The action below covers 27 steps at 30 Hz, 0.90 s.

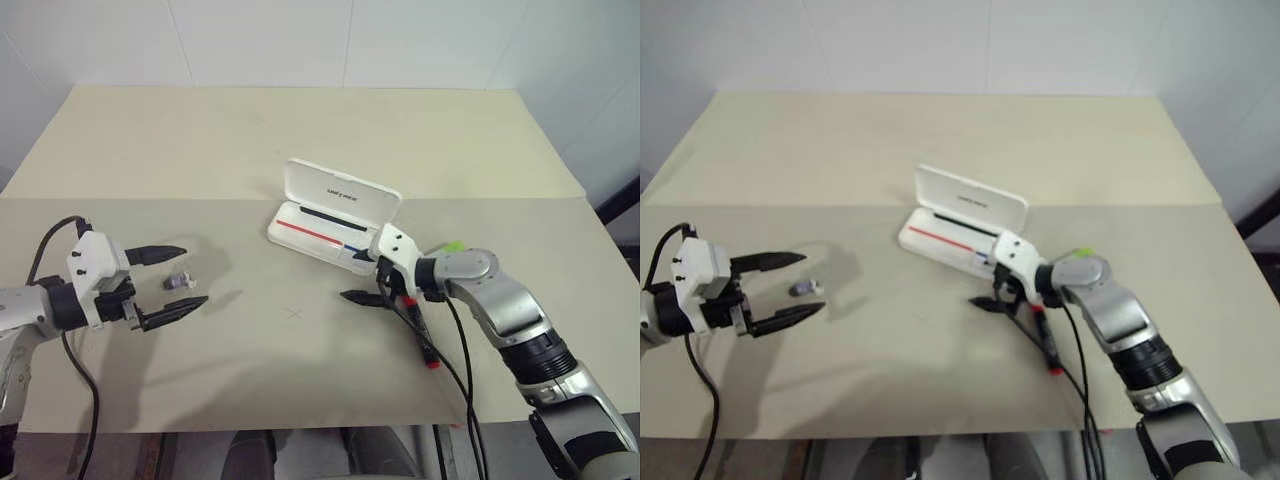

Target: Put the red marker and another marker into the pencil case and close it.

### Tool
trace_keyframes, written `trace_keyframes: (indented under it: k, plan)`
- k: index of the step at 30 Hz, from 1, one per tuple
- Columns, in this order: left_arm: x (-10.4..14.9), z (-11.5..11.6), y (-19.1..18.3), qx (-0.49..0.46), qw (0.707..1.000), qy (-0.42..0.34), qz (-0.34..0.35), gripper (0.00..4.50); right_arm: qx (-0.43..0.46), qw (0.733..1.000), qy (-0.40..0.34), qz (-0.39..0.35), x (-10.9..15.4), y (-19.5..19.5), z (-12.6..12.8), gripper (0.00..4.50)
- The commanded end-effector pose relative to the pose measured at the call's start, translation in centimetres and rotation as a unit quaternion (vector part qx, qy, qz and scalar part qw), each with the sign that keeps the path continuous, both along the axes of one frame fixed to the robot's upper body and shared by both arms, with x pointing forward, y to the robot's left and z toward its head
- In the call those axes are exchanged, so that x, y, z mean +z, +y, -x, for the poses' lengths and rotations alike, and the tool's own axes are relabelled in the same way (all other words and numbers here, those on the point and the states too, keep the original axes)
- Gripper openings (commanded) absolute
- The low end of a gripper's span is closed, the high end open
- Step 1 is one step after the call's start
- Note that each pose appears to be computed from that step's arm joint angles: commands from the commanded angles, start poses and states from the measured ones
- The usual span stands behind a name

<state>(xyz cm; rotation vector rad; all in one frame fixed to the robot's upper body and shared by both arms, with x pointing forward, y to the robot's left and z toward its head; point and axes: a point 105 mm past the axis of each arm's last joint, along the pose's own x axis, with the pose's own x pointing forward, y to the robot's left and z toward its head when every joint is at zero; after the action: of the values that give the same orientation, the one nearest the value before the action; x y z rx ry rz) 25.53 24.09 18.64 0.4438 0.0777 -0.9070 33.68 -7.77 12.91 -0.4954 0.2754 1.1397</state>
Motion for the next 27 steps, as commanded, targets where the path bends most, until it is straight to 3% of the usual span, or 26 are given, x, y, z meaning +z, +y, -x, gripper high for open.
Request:
trace_keyframes:
  k: [1,4,14,15,21,27]
  plan:
    - [1.1,0.6,-0.2,0.0,1.0,-0.027,0.001,4.48,0.018,1.0,-0.002,0.013,0.6,0.4,0.1,4.5]
    - [1.4,0.5,-0.1,0.003,1.0,-0.031,0.001,4.5,0.017,0.999,0.002,0.028,0.5,0.5,0.0,3.86]
    - [1.2,-0.6,-0.6,0.009,0.999,-0.046,0.012,4.5,-0.013,0.999,-0.02,0.036,1.0,0.4,-1.4,0.22]
    - [1.3,-0.7,-0.6,0.009,0.999,-0.049,0.014,4.5,-0.013,0.999,-0.026,0.031,1.3,0.5,-1.5,0.05]
    - [1.5,-1.0,-0.7,0.007,0.998,-0.058,0.017,4.5,0.032,0.999,-0.038,-0.019,3.3,1.4,-0.2,0.05]
    - [2.1,-1.2,-1.0,-0.016,0.997,-0.072,0.033,4.5,0.102,0.992,-0.077,-0.024,4.5,1.5,3.0,0.05]
